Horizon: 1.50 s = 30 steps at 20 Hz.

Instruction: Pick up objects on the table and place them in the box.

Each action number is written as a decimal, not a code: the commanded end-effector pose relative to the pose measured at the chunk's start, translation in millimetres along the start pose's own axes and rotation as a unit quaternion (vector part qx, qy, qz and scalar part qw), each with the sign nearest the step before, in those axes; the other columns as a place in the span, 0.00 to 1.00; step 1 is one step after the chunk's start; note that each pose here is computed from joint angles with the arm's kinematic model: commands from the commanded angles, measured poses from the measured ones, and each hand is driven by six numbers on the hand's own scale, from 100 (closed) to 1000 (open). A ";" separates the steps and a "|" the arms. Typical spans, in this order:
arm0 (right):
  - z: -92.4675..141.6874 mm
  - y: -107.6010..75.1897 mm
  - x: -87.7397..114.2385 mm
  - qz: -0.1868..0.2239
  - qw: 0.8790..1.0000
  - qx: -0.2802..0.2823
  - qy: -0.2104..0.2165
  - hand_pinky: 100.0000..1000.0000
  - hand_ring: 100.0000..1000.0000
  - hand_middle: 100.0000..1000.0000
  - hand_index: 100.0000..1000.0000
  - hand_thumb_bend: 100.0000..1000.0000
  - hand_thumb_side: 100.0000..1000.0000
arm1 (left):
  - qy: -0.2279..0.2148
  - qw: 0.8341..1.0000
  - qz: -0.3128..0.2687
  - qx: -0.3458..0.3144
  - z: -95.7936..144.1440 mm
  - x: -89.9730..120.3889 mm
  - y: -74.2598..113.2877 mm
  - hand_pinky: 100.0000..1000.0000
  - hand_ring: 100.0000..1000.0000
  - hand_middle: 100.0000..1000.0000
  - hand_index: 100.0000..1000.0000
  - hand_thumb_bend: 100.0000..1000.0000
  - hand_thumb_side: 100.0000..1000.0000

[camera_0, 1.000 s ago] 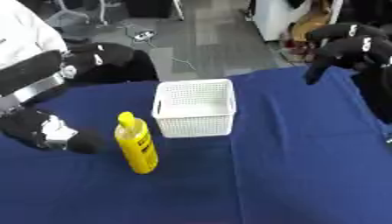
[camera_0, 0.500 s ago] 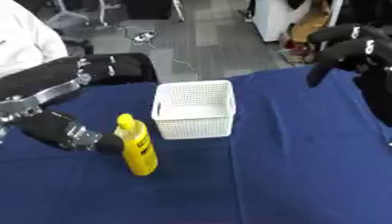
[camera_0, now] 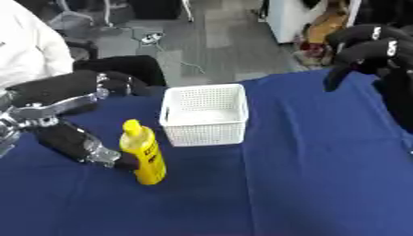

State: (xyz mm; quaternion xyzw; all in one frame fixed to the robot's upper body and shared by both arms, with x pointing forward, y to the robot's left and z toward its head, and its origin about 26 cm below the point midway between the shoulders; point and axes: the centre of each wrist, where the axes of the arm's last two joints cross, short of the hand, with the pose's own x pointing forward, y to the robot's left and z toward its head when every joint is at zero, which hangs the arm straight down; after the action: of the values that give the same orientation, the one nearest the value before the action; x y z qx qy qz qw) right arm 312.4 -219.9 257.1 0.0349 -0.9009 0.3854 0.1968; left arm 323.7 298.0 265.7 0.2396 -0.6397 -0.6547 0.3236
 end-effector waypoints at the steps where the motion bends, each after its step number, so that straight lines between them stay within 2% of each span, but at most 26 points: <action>1: -6.6 -4.5 6.4 0.008 1.000 -0.001 -0.017 0.50 0.46 0.78 0.73 0.27 1.00 | 0.004 1.000 -0.006 -0.011 1.4 -1.4 8.7 0.79 0.82 0.87 0.94 0.72 0.82; 9: -8.5 -4.0 6.9 0.006 1.000 -0.001 -0.021 0.50 0.46 0.78 0.73 0.27 1.00 | 0.012 0.999 -0.003 -0.031 -1.2 -5.0 9.9 0.79 0.82 0.84 0.94 0.69 0.81; 17: -9.6 -3.7 7.2 0.004 1.000 0.001 -0.023 0.50 0.46 0.78 0.73 0.27 1.00 | 0.037 0.998 0.015 -0.047 -3.0 -17.2 10.0 0.77 0.79 0.80 0.94 0.69 0.81; 20: -9.8 -3.7 7.3 0.004 1.000 0.001 -0.024 0.51 0.46 0.78 0.73 0.27 1.00 | 0.044 0.997 0.018 -0.054 -3.4 -21.1 8.4 0.74 0.77 0.80 0.94 0.69 0.81; 30: -10.0 -3.7 7.4 0.003 1.000 0.002 -0.024 0.51 0.46 0.78 0.73 0.27 1.00 | 0.049 0.996 0.014 -0.073 -6.3 -24.5 7.2 0.72 0.76 0.79 0.94 0.71 0.80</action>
State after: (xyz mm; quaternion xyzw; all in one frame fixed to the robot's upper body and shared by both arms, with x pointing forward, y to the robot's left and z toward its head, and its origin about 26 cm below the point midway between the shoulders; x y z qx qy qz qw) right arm 312.6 -217.3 259.1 0.0422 -0.9018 0.3849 0.1922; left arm 346.2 310.1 260.3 0.2253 -0.5785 -0.6814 0.3875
